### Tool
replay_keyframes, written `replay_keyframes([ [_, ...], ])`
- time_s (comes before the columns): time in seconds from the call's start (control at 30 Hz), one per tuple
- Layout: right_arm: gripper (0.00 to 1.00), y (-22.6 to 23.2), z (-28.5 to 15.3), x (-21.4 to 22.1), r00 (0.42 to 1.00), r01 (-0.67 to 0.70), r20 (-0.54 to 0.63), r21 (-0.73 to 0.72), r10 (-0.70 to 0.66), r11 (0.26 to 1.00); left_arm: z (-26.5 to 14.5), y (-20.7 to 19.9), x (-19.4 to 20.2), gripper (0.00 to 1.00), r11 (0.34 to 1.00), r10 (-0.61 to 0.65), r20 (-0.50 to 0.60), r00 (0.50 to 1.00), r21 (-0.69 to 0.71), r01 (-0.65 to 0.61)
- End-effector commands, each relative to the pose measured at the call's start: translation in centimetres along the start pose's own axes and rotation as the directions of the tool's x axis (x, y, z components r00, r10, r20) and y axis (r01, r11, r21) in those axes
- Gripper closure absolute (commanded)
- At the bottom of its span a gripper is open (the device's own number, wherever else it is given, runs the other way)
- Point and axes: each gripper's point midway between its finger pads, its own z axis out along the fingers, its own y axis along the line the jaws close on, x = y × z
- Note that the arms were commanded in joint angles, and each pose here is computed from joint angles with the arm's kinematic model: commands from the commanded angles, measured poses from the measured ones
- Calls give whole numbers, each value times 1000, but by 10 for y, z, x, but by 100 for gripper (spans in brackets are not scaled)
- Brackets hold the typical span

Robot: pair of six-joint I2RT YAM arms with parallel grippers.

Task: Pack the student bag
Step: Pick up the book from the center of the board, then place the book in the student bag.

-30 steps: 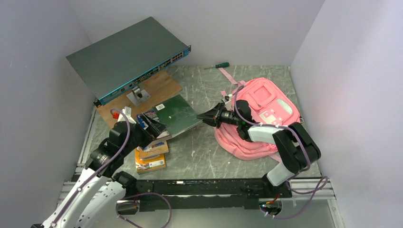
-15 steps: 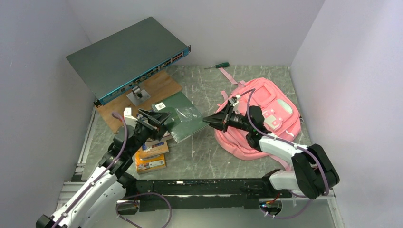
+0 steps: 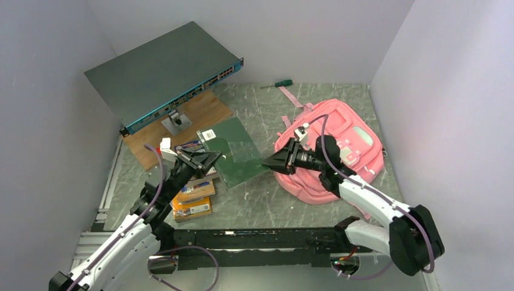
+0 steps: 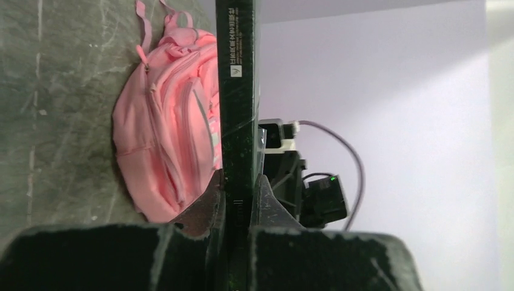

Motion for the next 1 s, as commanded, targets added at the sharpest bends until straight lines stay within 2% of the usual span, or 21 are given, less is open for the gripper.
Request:
replay_keyframes([
  [0.0,60,-17,-18,1,957,291,-67,232,-284,928,-3,-17,-7,100,986,154,32,988,56,-156],
  [0.07,50,-30,-39,-15,906,412,-98,421,-411,808,-7,-15,-11,100,975,219,48,974,11,-220],
  [0.13,43,-47,-70,-31,846,488,-142,595,-514,638,-15,-14,-19,100,954,297,66,953,-54,-294],
  [0.2,41,-59,-95,-43,781,548,-225,695,-583,466,-25,-13,-33,100,922,377,98,921,-138,-363],
  [0.27,44,-71,-106,-45,727,589,-334,753,-599,294,-33,-16,-43,100,883,450,108,886,-199,-424],
  [0.33,45,-77,-94,-40,669,647,-449,744,-592,168,-38,-12,-47,100,846,504,90,859,-251,-470],
  [0.37,44,-81,-94,-39,647,660,-509,747,-568,82,-40,-11,-47,100,830,525,71,848,-264,-492],
  [0.43,42,-92,-102,-49,637,622,-580,776,-508,-106,-41,-10,-42,100,815,546,32,837,-251,-522],
  [0.47,42,-98,-103,-52,634,616,-607,771,-479,-163,-41,-10,-40,100,814,550,23,835,-242,-529],
  [0.57,42,-110,-105,-60,624,610,-660,746,-419,-267,-40,-15,-29,100,822,543,-17,840,-192,-535],
  [0.63,44,-112,-105,-64,615,604,-677,734,-405,-310,-40,-18,-24,100,819,551,-37,834,-167,-548],
  [0.73,55,-118,-100,-67,593,622,-700,712,-398,-325,-39,-17,-20,100,811,562,-63,824,-153,-565],
  [0.97,55,-138,-91,-65,590,647,-721,692,-365,-321,-38,-22,-17,100,804,576,-77,814,-126,-581],
])
